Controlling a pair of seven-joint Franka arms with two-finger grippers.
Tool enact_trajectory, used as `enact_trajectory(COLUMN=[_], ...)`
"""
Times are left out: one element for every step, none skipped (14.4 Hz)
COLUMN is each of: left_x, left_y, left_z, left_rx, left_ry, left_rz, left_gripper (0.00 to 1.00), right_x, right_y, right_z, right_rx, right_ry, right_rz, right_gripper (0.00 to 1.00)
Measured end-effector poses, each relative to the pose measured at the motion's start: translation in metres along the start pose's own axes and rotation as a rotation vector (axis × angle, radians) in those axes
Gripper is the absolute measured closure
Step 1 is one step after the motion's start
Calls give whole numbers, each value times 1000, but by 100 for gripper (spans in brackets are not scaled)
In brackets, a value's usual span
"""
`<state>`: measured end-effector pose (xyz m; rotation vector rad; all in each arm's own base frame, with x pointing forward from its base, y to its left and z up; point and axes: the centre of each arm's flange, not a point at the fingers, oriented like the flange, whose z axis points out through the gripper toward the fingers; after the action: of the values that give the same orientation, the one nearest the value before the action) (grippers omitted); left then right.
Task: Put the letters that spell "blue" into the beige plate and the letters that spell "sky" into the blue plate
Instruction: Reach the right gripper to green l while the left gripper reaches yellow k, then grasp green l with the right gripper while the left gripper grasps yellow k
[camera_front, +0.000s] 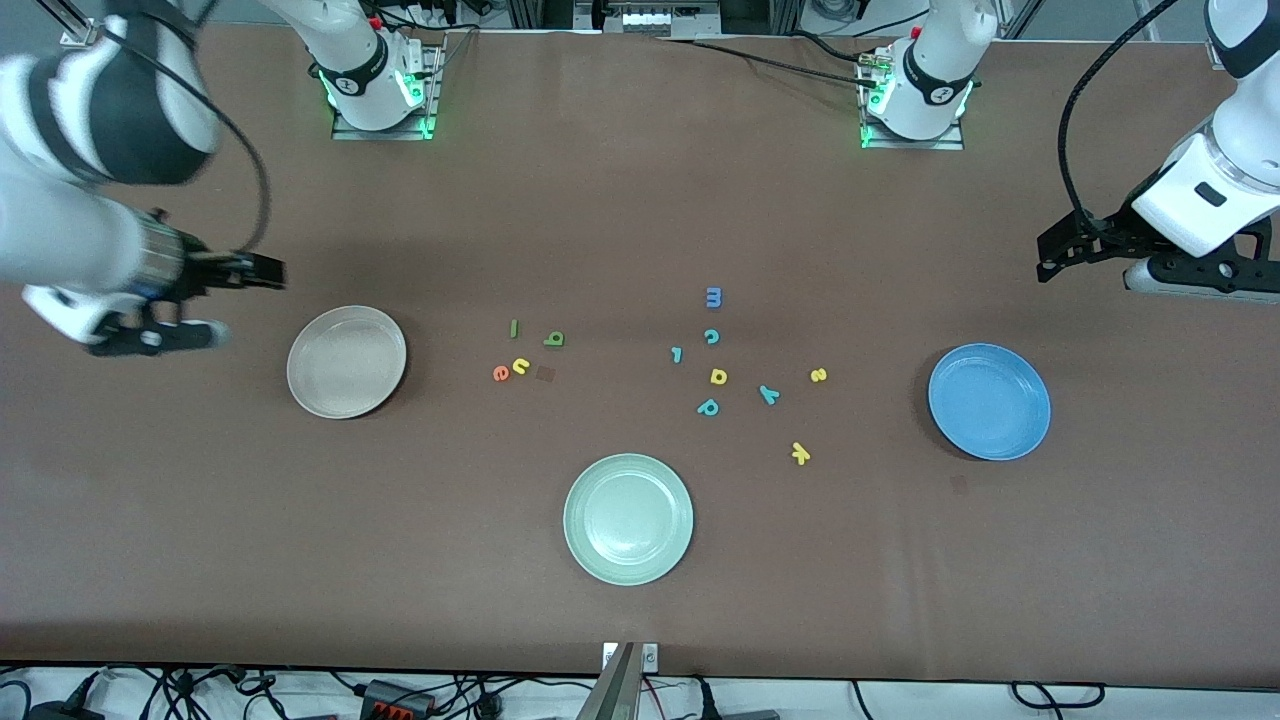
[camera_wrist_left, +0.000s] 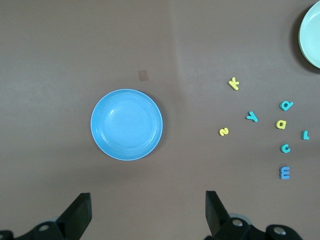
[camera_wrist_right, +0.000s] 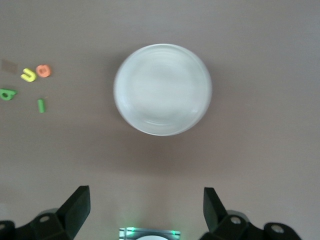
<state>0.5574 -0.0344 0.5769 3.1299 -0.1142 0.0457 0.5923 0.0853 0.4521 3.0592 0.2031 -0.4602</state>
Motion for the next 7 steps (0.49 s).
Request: enact_trajectory(left_x=[0, 2, 3, 4, 5, 6, 8], left_y=[1, 2, 5, 11, 23, 37, 49], left_z=[3, 9, 18, 29, 43, 59, 77], left_rx=[0, -1, -1, -2, -2, -1, 1], left_ry=[-8, -26, -52, -86, -130, -180, -224], left_rz=[1, 4, 11, 24, 45, 69, 91], left_gripper=[0, 0, 0, 0, 0, 0, 0], right_x=[10, 18, 24, 28, 30, 30, 30], right_y=[-20, -36, -50, -62, -73, -86, -97], right_z=[15, 29, 43, 56, 70, 84, 99], right_rx=[3, 4, 1, 1, 8, 20, 26], right_ry=[-9, -13, -11, -7, -3, -1, -1], right_rz=[-11, -16, -21, -16, -5, 8, 15], right_gripper=[0, 0, 0, 0, 0, 0, 0])
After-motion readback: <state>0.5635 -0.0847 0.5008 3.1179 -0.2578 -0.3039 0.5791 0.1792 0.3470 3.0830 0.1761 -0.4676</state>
